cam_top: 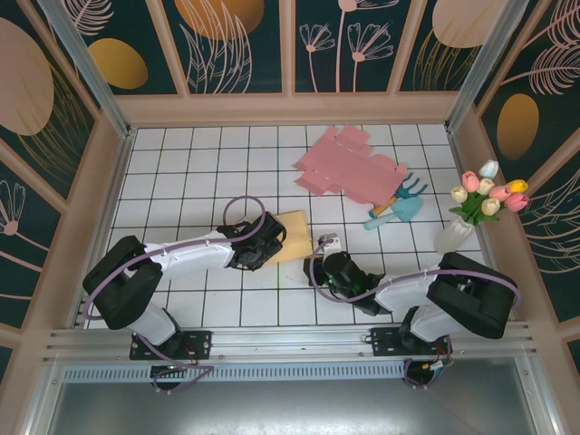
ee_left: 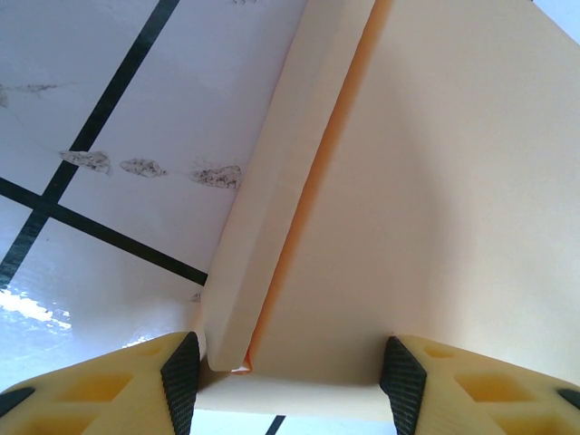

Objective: Fold the paper box

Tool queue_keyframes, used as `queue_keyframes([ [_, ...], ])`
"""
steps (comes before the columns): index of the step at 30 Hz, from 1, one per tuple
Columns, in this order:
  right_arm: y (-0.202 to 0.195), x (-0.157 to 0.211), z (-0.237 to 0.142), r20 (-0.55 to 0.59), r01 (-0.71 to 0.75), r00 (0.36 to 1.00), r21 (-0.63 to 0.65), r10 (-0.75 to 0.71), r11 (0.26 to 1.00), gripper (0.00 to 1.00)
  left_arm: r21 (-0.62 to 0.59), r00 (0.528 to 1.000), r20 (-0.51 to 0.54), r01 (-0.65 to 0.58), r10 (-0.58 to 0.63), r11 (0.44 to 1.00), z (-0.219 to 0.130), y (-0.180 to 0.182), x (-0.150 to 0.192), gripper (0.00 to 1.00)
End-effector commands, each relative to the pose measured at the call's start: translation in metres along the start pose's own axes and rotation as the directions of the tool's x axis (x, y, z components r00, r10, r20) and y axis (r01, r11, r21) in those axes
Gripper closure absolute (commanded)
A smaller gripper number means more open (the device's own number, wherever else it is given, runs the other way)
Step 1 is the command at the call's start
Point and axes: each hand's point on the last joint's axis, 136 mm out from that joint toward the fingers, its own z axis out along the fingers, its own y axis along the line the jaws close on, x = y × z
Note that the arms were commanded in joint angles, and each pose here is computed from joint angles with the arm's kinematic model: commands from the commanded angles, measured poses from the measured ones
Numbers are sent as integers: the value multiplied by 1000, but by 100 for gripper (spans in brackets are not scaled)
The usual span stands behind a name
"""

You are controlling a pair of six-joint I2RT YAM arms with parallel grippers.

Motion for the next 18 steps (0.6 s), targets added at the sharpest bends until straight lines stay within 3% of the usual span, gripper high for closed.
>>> queue_keyframes([
  [1, 17, -6, 9, 0, -1, 1000, -38, 1, 999, 88, -188, 999, -26, -29, 25, 982, 17, 50, 8, 42],
  [9, 21, -3, 54, -28, 24, 999, 8, -23, 1000, 92, -181, 998, -52, -32, 23, 983, 21, 48, 13, 43],
  [18, 3, -9, 69, -12, -50, 999, -26, 49, 998, 92, -160, 996, -81, -55, 43, 986, 22, 45, 18, 44],
])
